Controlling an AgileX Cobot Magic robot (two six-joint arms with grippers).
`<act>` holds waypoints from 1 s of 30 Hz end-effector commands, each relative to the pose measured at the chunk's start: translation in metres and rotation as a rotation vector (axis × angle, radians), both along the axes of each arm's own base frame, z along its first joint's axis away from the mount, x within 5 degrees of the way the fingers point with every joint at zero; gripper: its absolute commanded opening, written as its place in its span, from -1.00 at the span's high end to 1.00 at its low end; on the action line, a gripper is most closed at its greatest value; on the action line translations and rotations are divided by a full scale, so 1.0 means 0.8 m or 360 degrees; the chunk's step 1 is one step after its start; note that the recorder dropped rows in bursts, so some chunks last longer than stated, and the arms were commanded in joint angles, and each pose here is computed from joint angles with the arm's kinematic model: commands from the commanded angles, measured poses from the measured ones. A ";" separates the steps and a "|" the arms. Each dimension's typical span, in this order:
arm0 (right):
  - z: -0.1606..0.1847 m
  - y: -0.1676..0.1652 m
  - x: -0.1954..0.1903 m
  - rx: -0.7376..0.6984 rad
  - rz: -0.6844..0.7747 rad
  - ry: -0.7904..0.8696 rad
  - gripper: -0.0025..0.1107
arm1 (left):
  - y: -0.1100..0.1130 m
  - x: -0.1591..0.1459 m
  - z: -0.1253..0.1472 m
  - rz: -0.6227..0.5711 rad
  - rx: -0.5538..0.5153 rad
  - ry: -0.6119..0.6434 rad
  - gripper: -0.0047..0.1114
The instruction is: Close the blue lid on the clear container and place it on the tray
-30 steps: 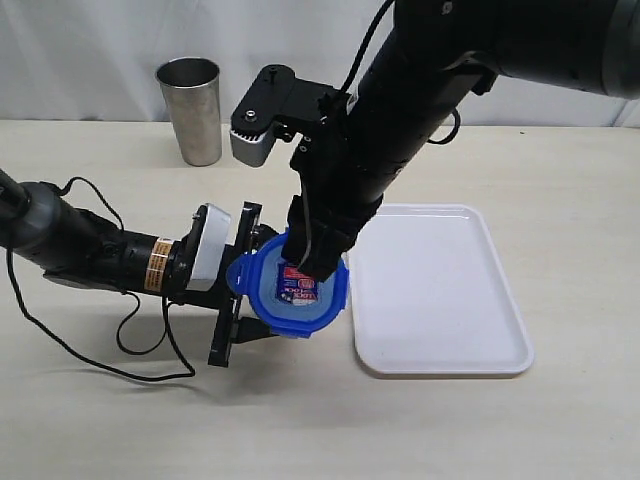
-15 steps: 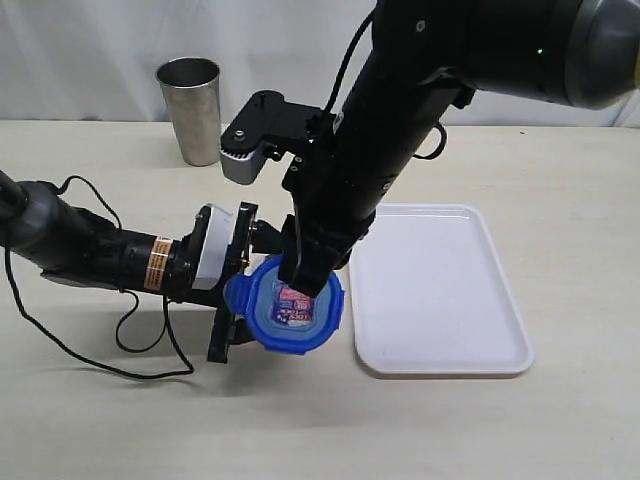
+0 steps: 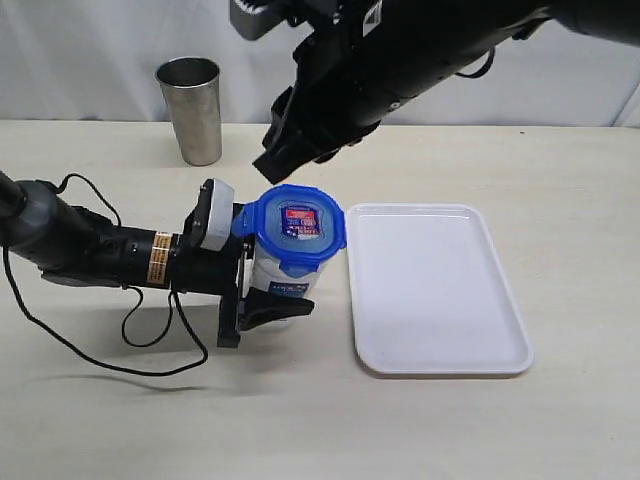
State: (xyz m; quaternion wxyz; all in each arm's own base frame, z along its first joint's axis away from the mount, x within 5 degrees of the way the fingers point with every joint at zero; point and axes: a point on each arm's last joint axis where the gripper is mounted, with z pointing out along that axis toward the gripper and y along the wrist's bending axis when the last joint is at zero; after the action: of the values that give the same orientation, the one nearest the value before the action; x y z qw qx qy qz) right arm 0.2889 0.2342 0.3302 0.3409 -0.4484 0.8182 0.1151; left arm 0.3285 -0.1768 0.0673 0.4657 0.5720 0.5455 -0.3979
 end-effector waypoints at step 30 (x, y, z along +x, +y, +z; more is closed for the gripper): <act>-0.042 0.074 0.021 -0.0331 -0.0824 0.0231 0.10 | 0.010 0.012 0.040 0.0189 0.0205 0.0094 0.92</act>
State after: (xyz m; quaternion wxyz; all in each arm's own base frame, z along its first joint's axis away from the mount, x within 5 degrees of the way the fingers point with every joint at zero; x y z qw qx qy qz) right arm 0.3031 0.2912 0.2988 0.2509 -0.2582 0.9329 0.0064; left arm 0.3390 -0.1671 0.0924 0.4244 0.5642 0.6226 -0.3375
